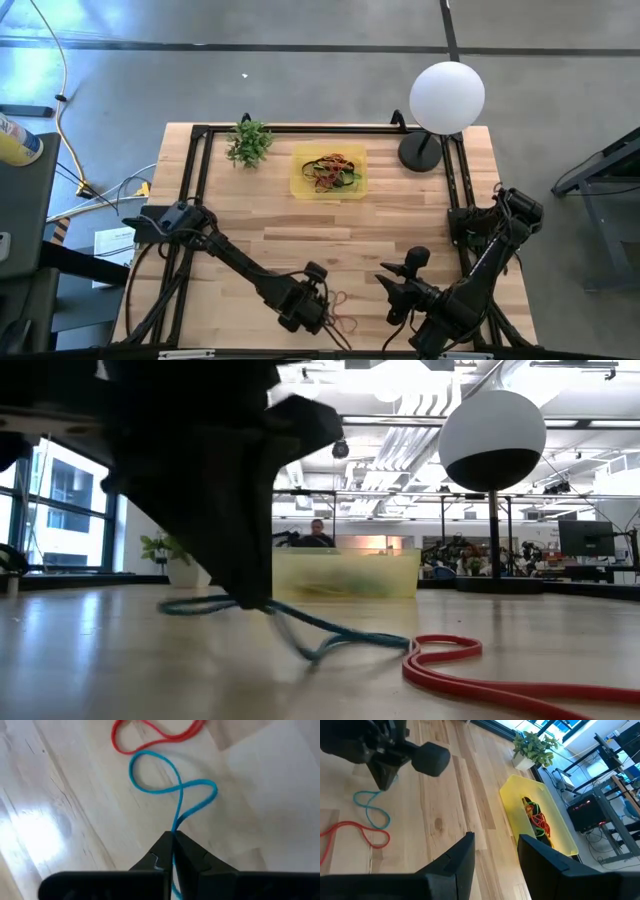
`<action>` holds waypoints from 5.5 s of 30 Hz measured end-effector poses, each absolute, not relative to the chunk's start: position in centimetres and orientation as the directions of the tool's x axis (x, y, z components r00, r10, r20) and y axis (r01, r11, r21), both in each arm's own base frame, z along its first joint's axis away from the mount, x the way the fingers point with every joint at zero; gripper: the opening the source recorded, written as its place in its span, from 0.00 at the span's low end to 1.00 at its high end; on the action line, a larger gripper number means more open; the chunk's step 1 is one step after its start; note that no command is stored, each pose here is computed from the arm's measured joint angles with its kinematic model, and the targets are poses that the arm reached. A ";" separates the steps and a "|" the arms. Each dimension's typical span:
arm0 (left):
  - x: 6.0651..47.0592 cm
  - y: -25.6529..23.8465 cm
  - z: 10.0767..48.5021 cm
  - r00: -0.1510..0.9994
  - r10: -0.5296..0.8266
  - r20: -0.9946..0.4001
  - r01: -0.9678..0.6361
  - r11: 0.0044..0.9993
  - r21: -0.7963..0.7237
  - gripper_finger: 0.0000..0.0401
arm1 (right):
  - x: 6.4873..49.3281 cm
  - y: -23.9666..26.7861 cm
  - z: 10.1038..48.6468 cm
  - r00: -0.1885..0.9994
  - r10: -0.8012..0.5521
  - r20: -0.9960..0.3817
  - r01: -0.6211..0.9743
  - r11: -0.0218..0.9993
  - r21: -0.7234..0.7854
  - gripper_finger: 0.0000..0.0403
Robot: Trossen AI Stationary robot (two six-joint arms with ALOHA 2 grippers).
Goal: Pick and place rubber bands into bin
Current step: Put the blue rubber band into the yellow bin, then put the red rubber band into the yellow bin
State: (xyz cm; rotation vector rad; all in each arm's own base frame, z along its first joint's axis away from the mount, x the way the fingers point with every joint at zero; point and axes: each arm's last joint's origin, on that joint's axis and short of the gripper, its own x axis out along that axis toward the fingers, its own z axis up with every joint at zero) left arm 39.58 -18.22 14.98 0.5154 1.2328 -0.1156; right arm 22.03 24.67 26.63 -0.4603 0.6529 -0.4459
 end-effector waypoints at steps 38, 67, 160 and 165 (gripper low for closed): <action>41.7 -10.3 25.3 0.261 0.698 -0.667 0.322 0.588 0.742 0.00 | 21.9 24.7 26.5 0.691 -0.517 -0.506 0.226 0.819 -0.528 0.35; 45.2 9.5 25.8 0.233 0.668 -0.707 0.230 0.669 0.707 0.00 | 19.7 26.9 26.4 0.732 -0.424 -0.534 0.176 0.874 -0.452 0.35; 21.4 -17.5 19.4 0.744 0.312 -0.591 0.107 0.817 0.566 0.37 | 30.1 19.0 16.1 0.618 0.200 -0.760 -0.176 0.978 0.114 0.35; 20.6 -17.6 18.8 0.753 0.334 -0.567 0.074 0.814 0.576 0.37 | 31.6 16.3 16.0 0.581 0.227 -0.781 -0.128 0.974 0.188 0.35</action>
